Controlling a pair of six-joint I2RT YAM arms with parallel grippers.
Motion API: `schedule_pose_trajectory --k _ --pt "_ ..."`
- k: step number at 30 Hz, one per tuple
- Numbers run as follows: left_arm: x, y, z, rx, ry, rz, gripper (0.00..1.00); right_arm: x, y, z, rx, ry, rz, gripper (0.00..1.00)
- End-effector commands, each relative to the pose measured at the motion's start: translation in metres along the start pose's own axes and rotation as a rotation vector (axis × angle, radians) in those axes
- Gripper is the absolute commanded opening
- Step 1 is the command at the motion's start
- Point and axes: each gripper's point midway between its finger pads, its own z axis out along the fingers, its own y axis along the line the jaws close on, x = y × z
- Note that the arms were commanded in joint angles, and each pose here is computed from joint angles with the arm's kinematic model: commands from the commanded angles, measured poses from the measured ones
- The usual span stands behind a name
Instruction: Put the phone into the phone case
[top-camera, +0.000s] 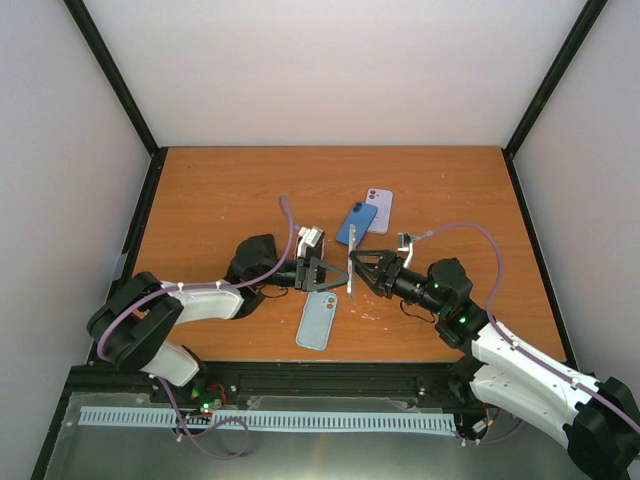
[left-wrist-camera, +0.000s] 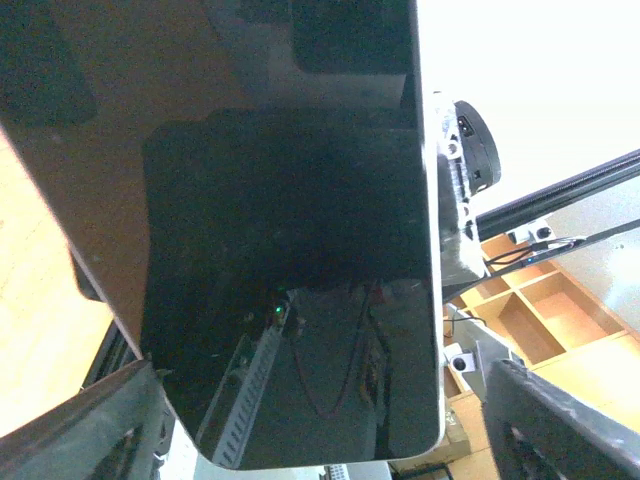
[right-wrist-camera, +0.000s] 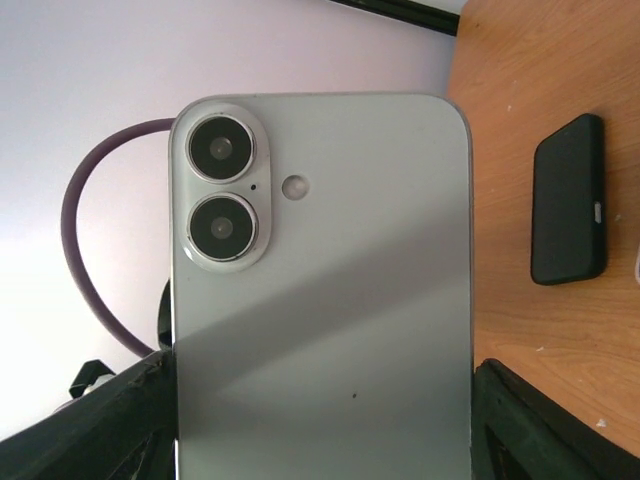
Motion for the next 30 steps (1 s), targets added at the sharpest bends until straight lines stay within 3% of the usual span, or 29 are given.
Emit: schedule_pose_trajectory --k 1,10,18,22,30 --pt "0.000 -0.010 0.006 0.036 0.013 0.042 0.92 -0.003 0.044 -0.003 -0.144 -0.017 -0.033 0.54" --pt "0.002 -0.017 0.013 0.087 0.033 0.028 0.94 -0.004 0.038 0.001 -0.132 -0.036 -0.010 0.54" --pt "0.005 -0.014 0.010 0.094 0.019 0.007 0.67 -0.002 0.031 -0.001 -0.120 -0.041 0.001 0.54" --pt "0.008 -0.006 0.009 0.066 0.019 -0.011 0.60 0.000 0.024 -0.004 -0.101 -0.042 0.001 0.56" --pt "0.020 0.026 0.001 -0.141 0.039 -0.043 0.56 -0.005 0.010 -0.021 0.001 -0.109 -0.037 0.95"
